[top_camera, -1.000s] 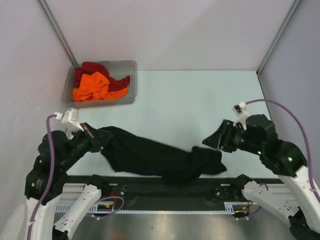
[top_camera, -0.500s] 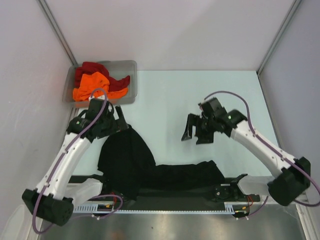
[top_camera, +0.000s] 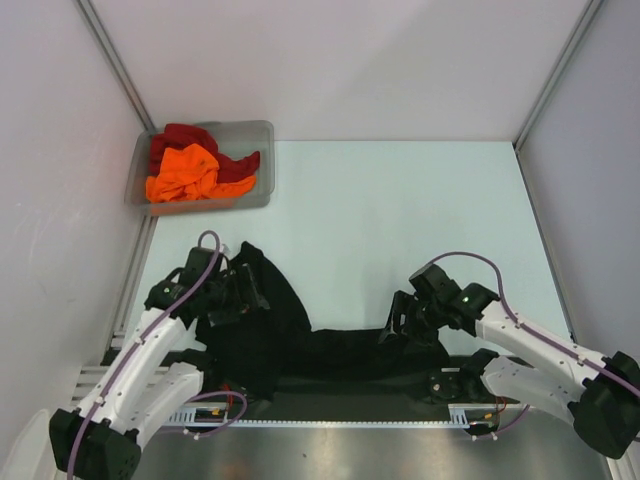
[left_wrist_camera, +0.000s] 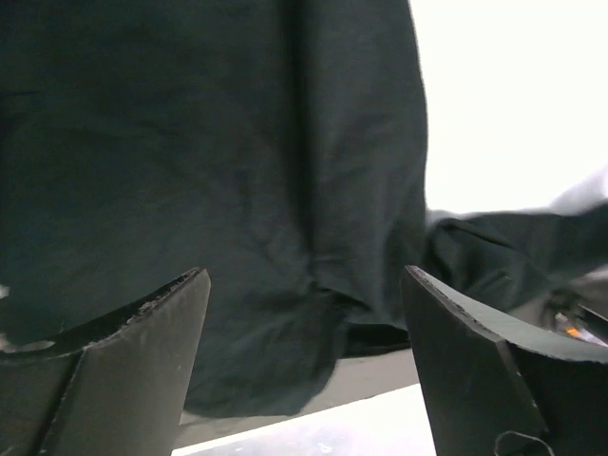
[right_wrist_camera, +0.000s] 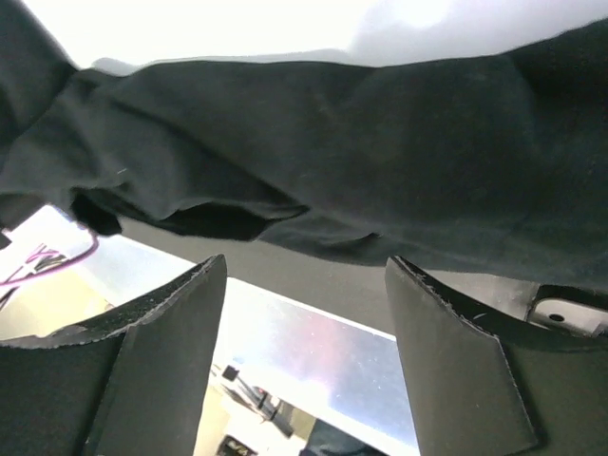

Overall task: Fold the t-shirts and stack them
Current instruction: Flatten the tshirt out

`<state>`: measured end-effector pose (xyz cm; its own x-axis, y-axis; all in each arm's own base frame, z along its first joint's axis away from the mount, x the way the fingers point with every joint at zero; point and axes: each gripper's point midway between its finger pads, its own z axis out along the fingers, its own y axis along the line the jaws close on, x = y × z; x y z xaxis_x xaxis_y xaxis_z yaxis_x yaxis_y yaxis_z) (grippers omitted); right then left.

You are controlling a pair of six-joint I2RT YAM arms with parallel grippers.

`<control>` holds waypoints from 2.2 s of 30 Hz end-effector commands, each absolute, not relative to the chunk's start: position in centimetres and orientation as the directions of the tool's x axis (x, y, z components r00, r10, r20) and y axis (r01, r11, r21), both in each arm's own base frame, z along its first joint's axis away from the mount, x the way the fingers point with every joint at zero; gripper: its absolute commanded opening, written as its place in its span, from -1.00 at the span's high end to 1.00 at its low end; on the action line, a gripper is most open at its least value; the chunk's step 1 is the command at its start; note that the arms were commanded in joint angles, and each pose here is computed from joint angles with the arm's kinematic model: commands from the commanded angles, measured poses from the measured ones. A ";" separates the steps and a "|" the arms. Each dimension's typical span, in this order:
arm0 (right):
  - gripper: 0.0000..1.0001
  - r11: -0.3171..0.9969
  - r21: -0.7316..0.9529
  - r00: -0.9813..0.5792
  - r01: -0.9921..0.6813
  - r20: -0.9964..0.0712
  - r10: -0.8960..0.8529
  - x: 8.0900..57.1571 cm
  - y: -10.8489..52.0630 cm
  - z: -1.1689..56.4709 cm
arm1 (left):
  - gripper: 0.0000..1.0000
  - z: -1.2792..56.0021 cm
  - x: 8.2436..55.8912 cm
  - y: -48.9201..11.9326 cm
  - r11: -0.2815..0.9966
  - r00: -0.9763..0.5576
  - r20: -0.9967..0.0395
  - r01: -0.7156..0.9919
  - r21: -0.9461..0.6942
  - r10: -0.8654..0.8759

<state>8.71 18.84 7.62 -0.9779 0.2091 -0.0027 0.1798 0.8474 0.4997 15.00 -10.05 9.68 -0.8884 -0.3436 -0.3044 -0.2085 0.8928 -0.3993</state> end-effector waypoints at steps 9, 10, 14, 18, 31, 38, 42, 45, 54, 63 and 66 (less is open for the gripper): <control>-0.50 0.822 0.481 -0.934 0.306 -0.018 0.358 10.5 18.1 4.6 | -0.72 6.9 15.9 -16.1 0.769 -0.940 -0.117 -0.187 -0.611 -0.321; -0.50 0.822 0.473 -0.928 0.319 -0.018 0.371 10.8 17.9 4.2 | -0.69 6.3 15.9 -16.3 0.769 -0.944 -0.092 -0.200 -0.607 -0.318; -0.46 0.812 0.458 -0.900 0.362 -0.056 0.433 13.7 16.2 4.2 | -0.39 6.3 17.5 -17.1 0.768 -0.946 -0.104 -0.182 -0.614 -0.307; -0.39 0.815 0.451 -0.893 0.364 -0.080 0.443 16.0 14.7 4.5 | -0.02 6.6 19.6 -18.4 0.760 -0.957 -0.093 -0.157 -0.630 -0.275; 1.00 0.869 0.309 -0.865 0.385 -0.207 0.457 26.0 9.3 7.0 | 0.99 11.7 34.0 -21.3 0.849 -0.942 -0.261 -0.045 -0.526 -0.212; -0.02 0.879 0.249 -0.845 0.406 -0.263 0.465 33.3 5.3 9.0 | -0.48 14.4 37.3 -20.3 0.904 -0.911 -0.354 -0.043 -0.426 -0.210; -0.46 0.905 0.237 -0.868 0.354 -0.275 0.412 33.2 5.6 10.0 | -0.61 15.9 34.9 -16.8 0.948 -0.879 -0.437 -0.052 -0.314 -0.193; -0.49 0.924 0.236 -0.882 0.300 -0.300 0.363 31.0 6.5 10.7 | -0.47 15.5 30.7 -14.7 0.951 -0.868 -0.456 -0.058 -0.303 -0.198; -0.43 0.901 0.379 -0.891 0.211 -0.303 0.337 25.0 9.1 11.8 | 0.21 9.7 19.7 -11.8 0.901 -0.867 -0.373 -0.172 -0.399 -0.330; -0.42 0.899 0.405 -0.895 0.170 -0.318 0.313 22.7 9.3 13.2 | 0.21 5.2 18.4 -10.2 0.770 -0.785 -0.214 -0.446 -0.456 -0.581; -0.42 0.892 0.417 -0.899 0.172 -0.305 0.316 22.5 9.5 13.3 | 0.05 4.3 18.7 -9.9 0.750 -0.765 -0.187 -0.497 -0.438 -0.616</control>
<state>23.18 9.14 12.87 -0.8902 0.3316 -0.3125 0.1941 0.8965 0.3982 16.81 -9.24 3.88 -0.8154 -0.5465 -0.1911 -0.4541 0.8084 -0.3744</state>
